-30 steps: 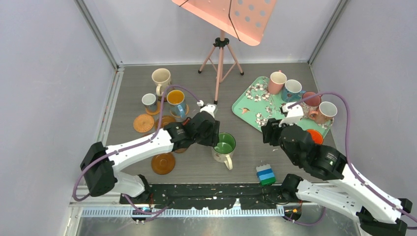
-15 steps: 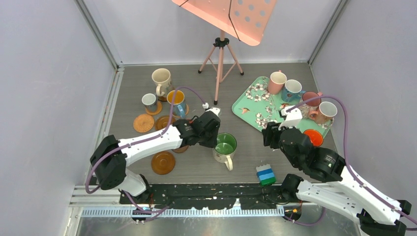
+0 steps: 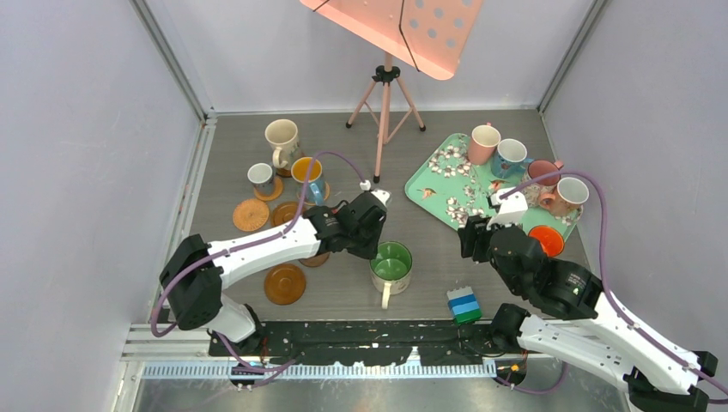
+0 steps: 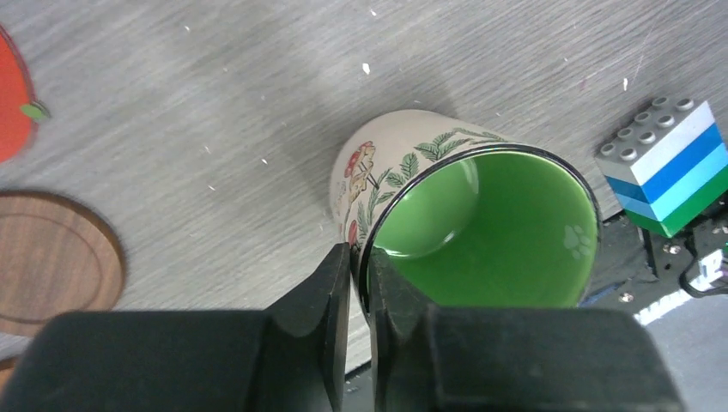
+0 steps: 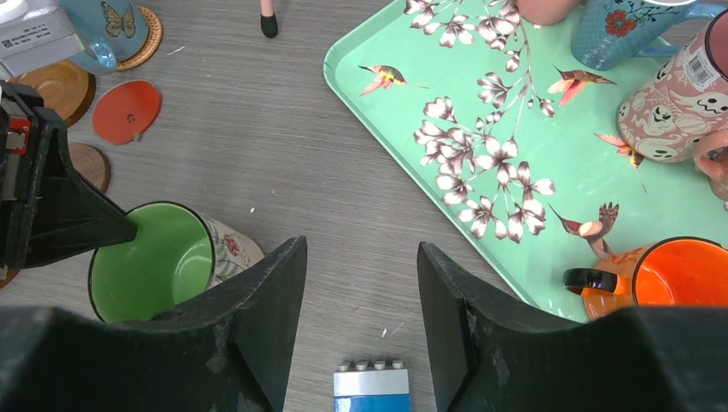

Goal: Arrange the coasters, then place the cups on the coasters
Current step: Pick up the cup at the center of the board.

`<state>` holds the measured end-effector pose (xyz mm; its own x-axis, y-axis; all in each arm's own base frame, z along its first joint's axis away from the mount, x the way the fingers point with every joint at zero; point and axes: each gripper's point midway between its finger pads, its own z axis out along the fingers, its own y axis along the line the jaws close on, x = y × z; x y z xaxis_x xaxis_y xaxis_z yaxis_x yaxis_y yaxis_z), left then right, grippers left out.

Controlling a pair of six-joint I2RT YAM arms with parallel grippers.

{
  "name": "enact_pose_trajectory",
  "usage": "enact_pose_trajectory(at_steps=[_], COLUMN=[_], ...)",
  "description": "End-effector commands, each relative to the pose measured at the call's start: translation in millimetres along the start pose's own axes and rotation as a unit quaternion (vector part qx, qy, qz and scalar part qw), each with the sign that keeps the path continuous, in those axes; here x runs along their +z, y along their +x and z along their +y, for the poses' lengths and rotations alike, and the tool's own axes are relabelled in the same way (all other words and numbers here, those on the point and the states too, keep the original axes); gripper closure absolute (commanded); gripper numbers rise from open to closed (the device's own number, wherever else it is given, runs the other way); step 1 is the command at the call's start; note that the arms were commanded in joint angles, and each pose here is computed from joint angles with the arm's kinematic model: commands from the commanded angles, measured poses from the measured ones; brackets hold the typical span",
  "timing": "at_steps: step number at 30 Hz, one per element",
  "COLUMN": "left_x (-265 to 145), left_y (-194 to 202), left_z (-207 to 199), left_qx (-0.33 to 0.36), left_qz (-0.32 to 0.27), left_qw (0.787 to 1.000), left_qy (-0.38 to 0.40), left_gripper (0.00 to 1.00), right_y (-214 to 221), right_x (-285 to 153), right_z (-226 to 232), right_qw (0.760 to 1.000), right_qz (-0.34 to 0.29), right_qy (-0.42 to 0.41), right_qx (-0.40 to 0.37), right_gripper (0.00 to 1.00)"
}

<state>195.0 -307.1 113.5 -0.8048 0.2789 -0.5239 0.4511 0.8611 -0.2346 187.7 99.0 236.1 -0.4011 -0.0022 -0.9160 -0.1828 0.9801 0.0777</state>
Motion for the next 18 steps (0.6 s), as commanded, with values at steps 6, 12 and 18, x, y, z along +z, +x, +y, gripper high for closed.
enact_pose_trajectory(at_steps=[6,12,18], left_x=[-11,-6,-9], left_y=[-1,12,19], left_z=[-13,-15,-10], left_qx=[0.002,-0.013,-0.008], left_qz=[0.016,0.038,0.041], left_qw=[1.0,0.999,0.999], left_qy=[0.023,0.028,0.025], left_gripper=[0.66,0.65,0.87], right_y=[-9,-9,-8], right_x=[-1,-2,-2], right_z=[-2,-3,-3], right_qw=[1.0,1.0,1.0], right_qz=[-0.022,-0.024,-0.024], right_qy=[0.003,0.002,0.001], right_qx=[0.01,0.01,0.01], right_gripper=[0.42,0.42,0.42])
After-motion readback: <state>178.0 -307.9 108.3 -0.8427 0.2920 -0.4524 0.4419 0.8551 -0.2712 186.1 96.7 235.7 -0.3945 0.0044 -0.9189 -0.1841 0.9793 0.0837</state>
